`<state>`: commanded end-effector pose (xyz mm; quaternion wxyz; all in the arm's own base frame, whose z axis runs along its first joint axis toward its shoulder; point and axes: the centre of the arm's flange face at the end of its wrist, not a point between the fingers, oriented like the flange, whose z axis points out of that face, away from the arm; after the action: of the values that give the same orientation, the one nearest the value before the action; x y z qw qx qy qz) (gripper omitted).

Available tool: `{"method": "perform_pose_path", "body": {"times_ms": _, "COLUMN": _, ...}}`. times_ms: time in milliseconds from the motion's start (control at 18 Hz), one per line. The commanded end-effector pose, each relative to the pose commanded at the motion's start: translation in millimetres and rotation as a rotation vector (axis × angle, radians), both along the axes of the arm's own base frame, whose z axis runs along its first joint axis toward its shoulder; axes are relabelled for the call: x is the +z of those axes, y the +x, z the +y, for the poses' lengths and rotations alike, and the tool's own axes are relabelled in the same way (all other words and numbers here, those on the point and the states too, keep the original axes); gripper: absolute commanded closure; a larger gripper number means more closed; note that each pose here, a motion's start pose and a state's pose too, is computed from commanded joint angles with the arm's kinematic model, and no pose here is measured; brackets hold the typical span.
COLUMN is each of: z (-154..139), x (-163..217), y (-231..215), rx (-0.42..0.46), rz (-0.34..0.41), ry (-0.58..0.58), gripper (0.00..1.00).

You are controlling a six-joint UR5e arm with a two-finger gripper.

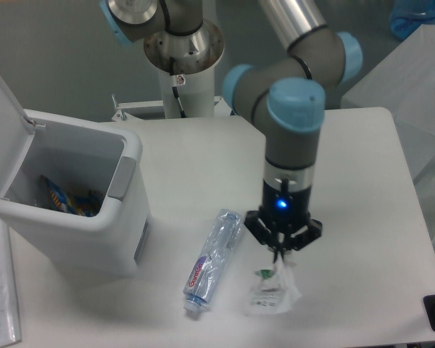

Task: Place the trash in the trash can
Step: 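Lift the bag and carry it over the open white trash bin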

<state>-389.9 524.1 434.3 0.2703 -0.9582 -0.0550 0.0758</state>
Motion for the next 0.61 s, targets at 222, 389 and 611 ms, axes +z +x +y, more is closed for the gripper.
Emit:
{"method": "perform_pose_path", "body": {"times_ms": 222, "z": 10, "x": 37, "y": 44, "rx": -0.011, "rz": 0.015, "ry": 0.049, "gripper": 1.0}}
{"method": "perform_pose_path", "body": {"times_ms": 389, "z": 10, "x": 59, "y": 73, "rx": -0.03, "rz": 0.028, "ry": 0.077, "gripper": 1.0}}
{"method": "perform_pose_path", "body": {"times_ms": 611, "z": -13, "x": 81, "y": 116, "rx": -0.073, "rz": 0.021, "ry": 0.126, "gripper": 1.0}}
